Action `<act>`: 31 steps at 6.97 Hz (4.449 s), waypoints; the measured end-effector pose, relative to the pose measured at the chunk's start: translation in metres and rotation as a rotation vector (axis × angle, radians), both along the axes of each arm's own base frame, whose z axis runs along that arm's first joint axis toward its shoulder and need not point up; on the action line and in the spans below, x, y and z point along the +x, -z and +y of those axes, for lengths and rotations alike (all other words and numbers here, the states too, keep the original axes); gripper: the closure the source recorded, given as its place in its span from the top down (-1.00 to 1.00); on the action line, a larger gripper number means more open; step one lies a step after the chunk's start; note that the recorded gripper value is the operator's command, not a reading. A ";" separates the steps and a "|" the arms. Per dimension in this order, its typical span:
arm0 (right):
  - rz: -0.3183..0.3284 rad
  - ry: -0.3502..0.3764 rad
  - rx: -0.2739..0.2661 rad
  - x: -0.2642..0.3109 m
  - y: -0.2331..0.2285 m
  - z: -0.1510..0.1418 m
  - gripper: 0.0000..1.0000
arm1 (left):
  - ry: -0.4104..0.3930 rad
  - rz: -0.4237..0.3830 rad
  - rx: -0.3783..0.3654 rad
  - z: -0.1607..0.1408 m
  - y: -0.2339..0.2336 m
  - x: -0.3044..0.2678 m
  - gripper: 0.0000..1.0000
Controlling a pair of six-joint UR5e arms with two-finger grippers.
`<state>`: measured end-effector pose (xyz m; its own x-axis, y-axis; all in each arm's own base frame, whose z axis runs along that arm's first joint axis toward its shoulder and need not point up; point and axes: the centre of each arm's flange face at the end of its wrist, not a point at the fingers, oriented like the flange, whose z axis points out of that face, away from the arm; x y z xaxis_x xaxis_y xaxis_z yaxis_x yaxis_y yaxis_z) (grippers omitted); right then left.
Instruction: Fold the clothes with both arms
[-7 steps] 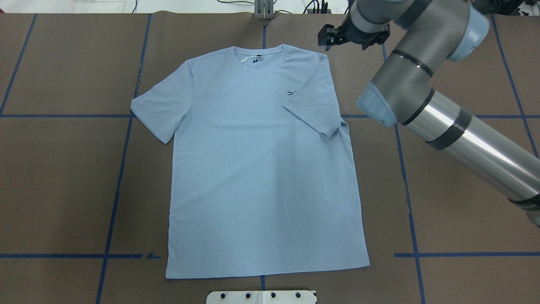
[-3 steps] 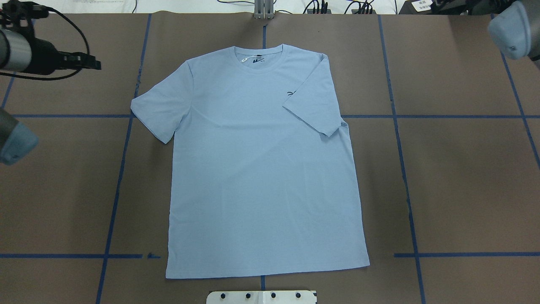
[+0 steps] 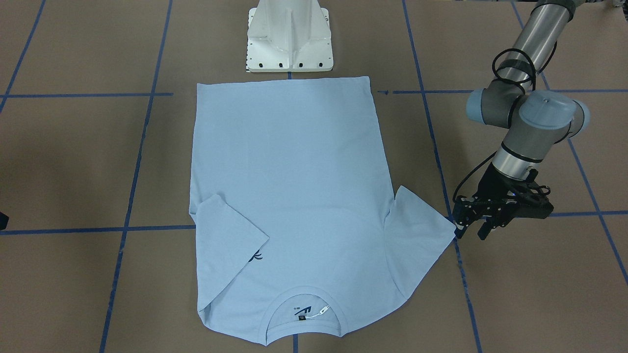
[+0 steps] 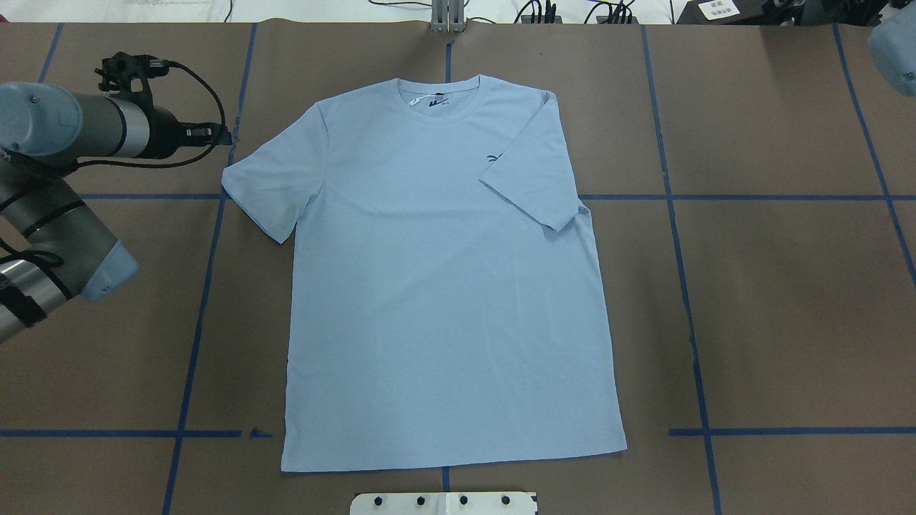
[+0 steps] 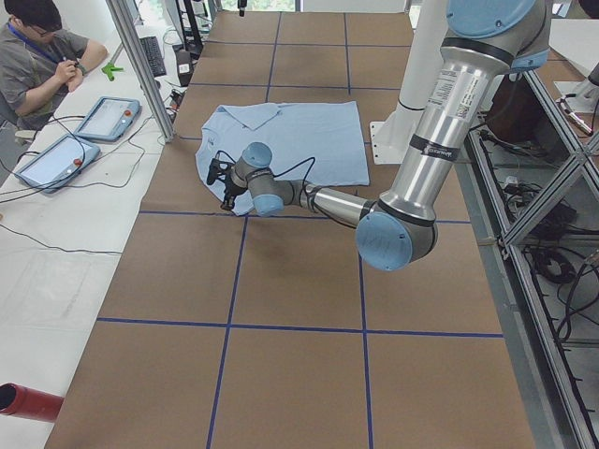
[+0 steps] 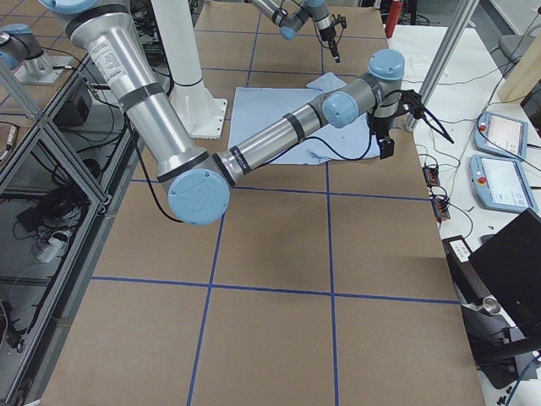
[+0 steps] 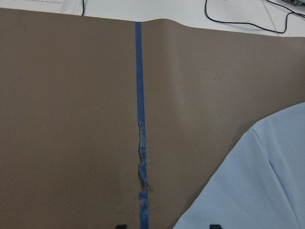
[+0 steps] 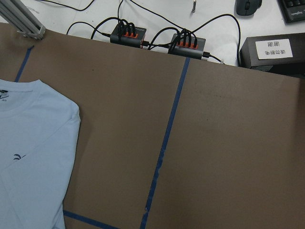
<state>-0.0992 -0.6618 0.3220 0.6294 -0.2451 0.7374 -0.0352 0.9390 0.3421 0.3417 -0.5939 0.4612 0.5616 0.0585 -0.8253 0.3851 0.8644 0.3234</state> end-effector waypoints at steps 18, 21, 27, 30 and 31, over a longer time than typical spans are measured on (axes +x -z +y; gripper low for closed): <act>0.014 -0.013 -0.027 0.002 -0.021 0.007 1.00 | 0.030 0.006 -0.185 0.021 0.156 0.156 -1.00; 0.015 -0.008 -0.031 -0.001 -0.024 0.008 1.00 | 0.058 -0.013 -0.218 0.003 0.165 0.183 1.00; -0.016 -0.083 -0.132 -0.099 -0.006 0.111 1.00 | -0.086 0.032 -0.019 0.071 0.188 0.113 1.00; -0.098 -0.301 -0.232 -0.220 0.011 0.256 0.97 | -0.150 0.084 -0.004 0.159 0.175 0.077 1.00; -0.130 -0.353 -0.275 -0.244 0.010 0.315 0.92 | -0.160 0.106 -0.042 0.201 0.164 0.066 0.99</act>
<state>-0.3432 -0.3471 0.3122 0.5369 0.1835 0.8235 -0.3955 0.9169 0.0535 0.4073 -0.3930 0.2971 0.4577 0.1038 -0.8830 0.2719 0.9292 0.2502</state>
